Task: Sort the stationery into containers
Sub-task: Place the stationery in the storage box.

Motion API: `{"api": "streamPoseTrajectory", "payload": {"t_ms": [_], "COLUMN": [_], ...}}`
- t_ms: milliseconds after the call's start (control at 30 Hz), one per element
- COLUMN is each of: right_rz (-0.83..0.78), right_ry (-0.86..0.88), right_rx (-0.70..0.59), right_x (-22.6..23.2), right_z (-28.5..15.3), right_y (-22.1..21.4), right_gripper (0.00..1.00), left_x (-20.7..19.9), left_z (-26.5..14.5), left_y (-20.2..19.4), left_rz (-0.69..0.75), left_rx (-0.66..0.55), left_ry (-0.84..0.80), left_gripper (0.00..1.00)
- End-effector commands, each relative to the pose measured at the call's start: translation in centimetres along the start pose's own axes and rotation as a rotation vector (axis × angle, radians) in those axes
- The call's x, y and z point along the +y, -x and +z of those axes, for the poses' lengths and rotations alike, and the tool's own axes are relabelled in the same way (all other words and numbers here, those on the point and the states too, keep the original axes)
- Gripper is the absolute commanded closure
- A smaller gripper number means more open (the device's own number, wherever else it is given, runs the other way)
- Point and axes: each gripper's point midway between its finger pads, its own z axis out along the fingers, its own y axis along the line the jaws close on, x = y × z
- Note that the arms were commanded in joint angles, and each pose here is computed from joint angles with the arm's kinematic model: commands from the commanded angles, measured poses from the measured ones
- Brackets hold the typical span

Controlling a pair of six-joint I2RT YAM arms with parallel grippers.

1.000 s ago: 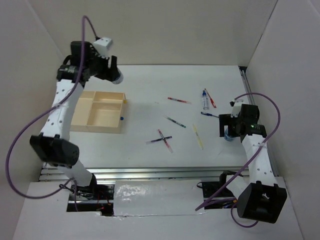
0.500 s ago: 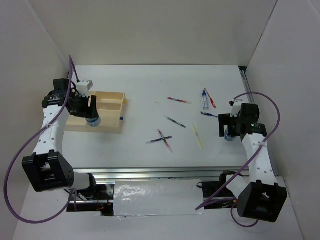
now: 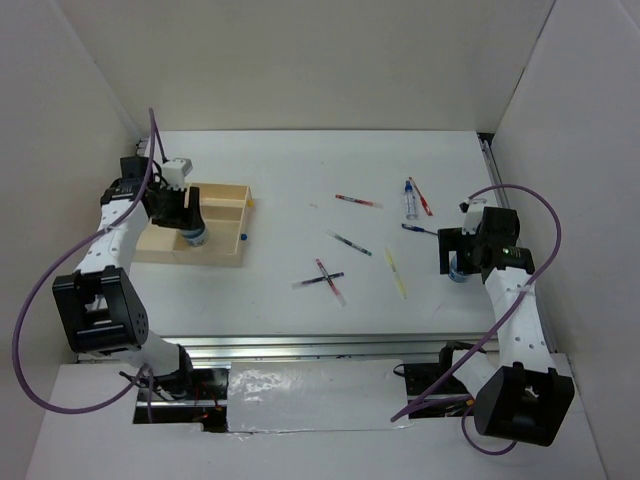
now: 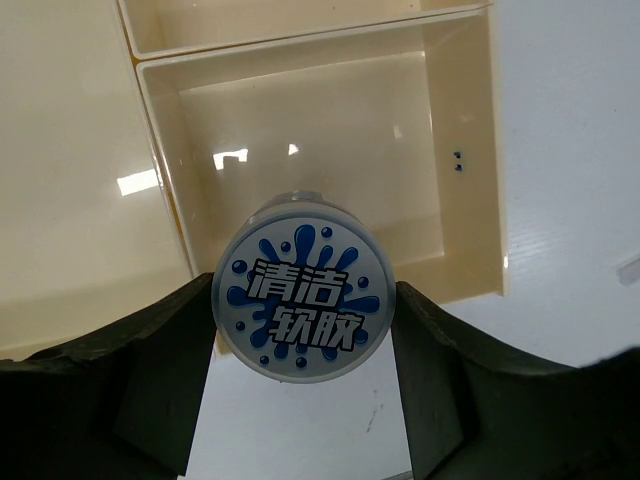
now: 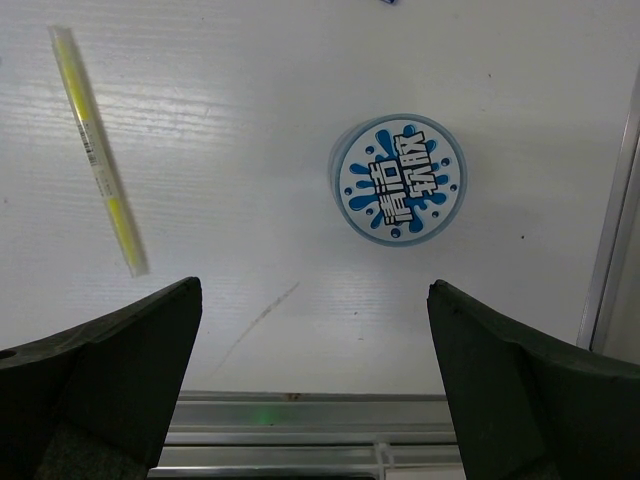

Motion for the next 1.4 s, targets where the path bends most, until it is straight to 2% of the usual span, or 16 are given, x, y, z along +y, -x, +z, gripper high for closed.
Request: {"api": "streamPoseTrajectory", "payload": {"t_ms": [0, 167, 300, 567, 667, 900, 1133, 1167, 1233, 1267, 1300, 1367], "right_rz": [0.003, 0.005, 0.011, 0.015, 0.017, 0.019, 0.007, 0.004, 0.000, -0.002, -0.003, -0.002], "right_ry": [-0.022, -0.027, -0.051, -0.052, -0.049, -0.042, -0.040, -0.039, -0.036, -0.032, -0.028, -0.019], "right_rx": [-0.034, -0.032, -0.027, -0.006, -0.005, 0.009, 0.030, 0.033, 0.050, 0.059, 0.070, 0.085], "right_x": [-0.5, -0.6, -1.1, -1.2, -1.1, -1.0, -1.2, -1.2, -1.2, -1.2, -1.1, -1.1], "right_z": [-0.8, -0.7, -0.6, -0.5, -0.4, -0.1, -0.1, -0.1, -0.1, 0.0, -0.1, 0.0], "right_y": [1.5, 1.4, 1.2, 1.3, 1.3, 1.0, 0.9, 0.9, 0.7, 0.6, 0.5, 0.5], "right_gripper": [0.00, 0.00, 0.00, 0.00, 0.00, 0.00, 0.00, 0.00, 0.00, 0.00, 0.00, 0.00], "left_x": [0.3, 0.5, 0.4, 1.9, 2.0, 2.2, 1.9, 1.8, 1.4, 1.1, 0.9, 0.5], "left_z": [0.9, 2.6, 3.6, 4.9, 5.3, 5.9, 6.1, 5.8, 5.4, 4.8, 4.5, 3.6], "left_y": [2.3, 1.8, 1.0, 1.4, 1.4, 2.1, 2.5, 2.7, 3.1, 3.7, 3.9, 5.1], "left_rz": [0.029, 0.055, 0.067, 0.079, 0.091, 0.084, 0.080, 0.079, 0.077, 0.079, 0.080, 0.091], "left_rx": [-0.079, -0.056, -0.038, -0.084, -0.083, -0.092, -0.087, -0.095, -0.097, -0.113, -0.116, -0.142], "left_ry": [0.016, 0.029, 0.025, 0.102, 0.100, 0.110, 0.097, 0.095, 0.092, 0.080, 0.081, 0.087], "left_gripper": [0.83, 0.82, 0.71, 0.72, 0.68, 0.66, 0.47, 0.39, 0.35, 0.21, 0.17, 0.15]}}
